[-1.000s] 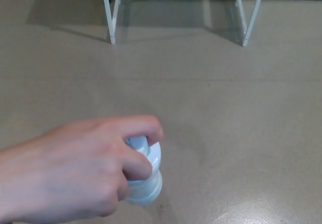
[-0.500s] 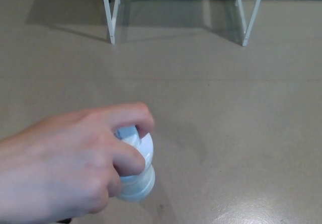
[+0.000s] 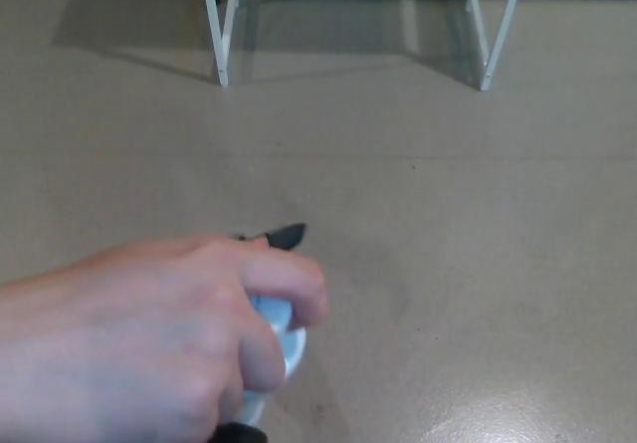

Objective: The robot picks up a bottle from a person using its left hand and walk towards the table in frontand put the bottle on the table.

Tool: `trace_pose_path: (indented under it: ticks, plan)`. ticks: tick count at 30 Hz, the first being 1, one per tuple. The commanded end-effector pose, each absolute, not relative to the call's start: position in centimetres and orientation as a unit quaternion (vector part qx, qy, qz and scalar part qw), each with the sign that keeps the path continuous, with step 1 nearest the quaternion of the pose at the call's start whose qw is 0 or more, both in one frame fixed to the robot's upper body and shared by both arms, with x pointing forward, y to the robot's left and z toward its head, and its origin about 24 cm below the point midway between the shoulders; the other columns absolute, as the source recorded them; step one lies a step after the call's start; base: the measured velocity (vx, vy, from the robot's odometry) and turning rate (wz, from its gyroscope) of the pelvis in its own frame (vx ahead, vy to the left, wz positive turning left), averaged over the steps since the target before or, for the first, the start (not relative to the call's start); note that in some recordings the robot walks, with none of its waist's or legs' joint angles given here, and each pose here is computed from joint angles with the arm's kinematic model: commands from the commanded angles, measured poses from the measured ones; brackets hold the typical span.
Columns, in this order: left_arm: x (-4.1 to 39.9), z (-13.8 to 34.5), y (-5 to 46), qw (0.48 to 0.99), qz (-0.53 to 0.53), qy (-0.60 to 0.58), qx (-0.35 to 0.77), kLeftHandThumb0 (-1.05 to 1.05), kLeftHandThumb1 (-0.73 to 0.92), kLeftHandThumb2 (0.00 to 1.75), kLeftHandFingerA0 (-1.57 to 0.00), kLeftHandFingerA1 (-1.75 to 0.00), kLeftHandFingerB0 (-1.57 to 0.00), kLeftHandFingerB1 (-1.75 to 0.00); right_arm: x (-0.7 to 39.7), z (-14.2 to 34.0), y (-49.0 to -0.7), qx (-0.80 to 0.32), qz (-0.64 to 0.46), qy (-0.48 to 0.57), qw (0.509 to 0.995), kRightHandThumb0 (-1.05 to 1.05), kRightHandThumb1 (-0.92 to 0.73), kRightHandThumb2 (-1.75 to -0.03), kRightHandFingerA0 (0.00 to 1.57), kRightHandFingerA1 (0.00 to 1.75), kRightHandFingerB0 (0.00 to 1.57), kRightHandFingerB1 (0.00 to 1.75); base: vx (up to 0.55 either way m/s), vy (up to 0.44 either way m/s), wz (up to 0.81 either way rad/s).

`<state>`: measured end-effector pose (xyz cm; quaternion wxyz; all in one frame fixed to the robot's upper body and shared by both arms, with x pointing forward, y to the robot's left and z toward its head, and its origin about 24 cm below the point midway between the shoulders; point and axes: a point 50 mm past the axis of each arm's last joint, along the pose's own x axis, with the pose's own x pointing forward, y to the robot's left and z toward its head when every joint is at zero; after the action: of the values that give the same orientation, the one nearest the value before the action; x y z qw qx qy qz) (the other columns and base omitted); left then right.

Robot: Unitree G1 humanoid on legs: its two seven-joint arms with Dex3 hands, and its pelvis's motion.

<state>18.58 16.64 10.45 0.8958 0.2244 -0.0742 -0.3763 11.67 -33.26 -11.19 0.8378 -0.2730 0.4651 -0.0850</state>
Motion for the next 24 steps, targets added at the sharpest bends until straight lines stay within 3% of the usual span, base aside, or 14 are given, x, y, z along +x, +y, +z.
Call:
trace_pose_path:
  ticks: [1,2,3,10,11,12,13,14,17,18,19,24]
  plan:
    - [18.4,10.6,16.3,0.887,-0.416,-0.032,0.199,-0.73,0.44,0.58,-0.06,-0.36,0.0,-0.2,11.3,-10.9,-34.1,-0.265,-0.093,0.479,0.832,-0.28,-0.64,-0.59,0.66,0.47,0.47,0.38,0.0,0.0,0.0]
    - [18.5,10.8,16.1,0.884,-0.421,-0.035,0.2,-0.73,0.44,0.58,-0.06,-0.36,0.0,-0.2,11.3,-11.0,-34.1,-0.261,-0.094,0.481,0.832,-0.28,-0.64,-0.59,0.66,0.47,0.47,0.38,0.0,0.0,0.0]
    - [18.5,10.8,16.0,0.883,-0.423,-0.038,0.198,-0.6,0.35,0.8,0.0,-0.4,0.0,-0.16,11.3,-11.0,-34.1,-0.263,-0.093,0.482,0.831,-0.28,-0.64,-0.59,0.68,0.47,0.48,0.38,0.0,0.0,0.0]
    - [18.6,11.2,14.6,0.885,-0.414,-0.049,0.207,-0.66,0.38,0.76,-0.11,-0.45,-0.03,-0.16,11.1,-11.0,-34.1,-0.263,-0.09,0.485,0.829,-0.26,-0.65,-0.59,0.66,0.47,0.48,0.39,0.0,0.0,0.0]
    - [18.4,11.0,13.9,0.896,-0.396,-0.068,0.19,-0.26,0.81,0.66,-1.08,-0.62,-0.45,-0.36,11.1,-11.1,-34.0,-0.262,-0.09,0.486,0.829,-0.26,-0.64,-0.59,0.66,0.47,0.49,0.39,0.0,0.0,0.0]
    - [18.2,10.8,12.9,0.91,-0.368,-0.095,0.162,-0.26,0.81,0.66,-1.08,-0.62,-0.45,-0.36,11.1,-11.1,-34.0,-0.262,-0.09,0.486,0.829,-0.26,-0.64,-0.59,0.66,0.47,0.49,0.39,0.0,0.0,0.0]
    - [18.1,10.7,12.8,0.913,-0.363,-0.096,0.159,-0.18,0.83,0.66,-1.19,-0.78,-0.64,-0.42,11.1,-11.1,-34.0,-0.261,-0.089,0.486,0.829,-0.27,-0.64,-0.59,0.67,0.47,0.49,0.38,0.0,0.0,0.0]
    - [17.8,10.4,12.2,0.927,-0.329,-0.106,0.147,-0.12,0.75,0.8,-1.12,-1.25,-0.89,-0.72,11.1,-11.1,-33.9,-0.26,-0.086,0.486,0.83,-0.26,-0.64,-0.59,0.67,0.47,0.49,0.39,0.0,0.0,0.0]
    - [17.6,10.2,11.9,0.932,-0.314,-0.11,0.145,-0.12,0.75,0.8,-1.12,-1.25,-0.89,-0.72,11.1,-11.1,-33.9,-0.259,-0.084,0.485,0.831,-0.26,-0.64,-0.59,0.67,0.47,0.49,0.39,0.0,0.0,0.0]
    - [17.4,9.8,11.5,0.939,-0.292,-0.112,0.145,-0.1,0.7,0.9,-1.02,-1.37,-0.78,-1.14,11.1,-11.1,-34.0,-0.259,-0.083,0.487,0.83,-0.27,-0.65,-0.59,0.66,0.47,0.48,0.38,0.0,0.0,0.0]
    - [17.3,9.6,11.5,0.941,-0.287,-0.11,0.14,-0.1,0.71,0.9,-0.99,-1.4,-0.72,-1.24,11.1,-11.1,-34.0,-0.259,-0.083,0.487,0.83,-0.27,-0.65,-0.59,0.66,0.46,0.49,0.39,0.0,0.0,0.0]
    - [17.2,9.1,11.2,0.945,-0.28,-0.111,0.13,-0.12,0.73,0.89,-0.99,-1.41,-0.72,-1.25,11.1,-11.0,-34.1,-0.262,-0.083,0.486,0.83,-0.27,-0.65,-0.59,0.66,0.46,0.48,0.38,0.0,0.0,0.0]
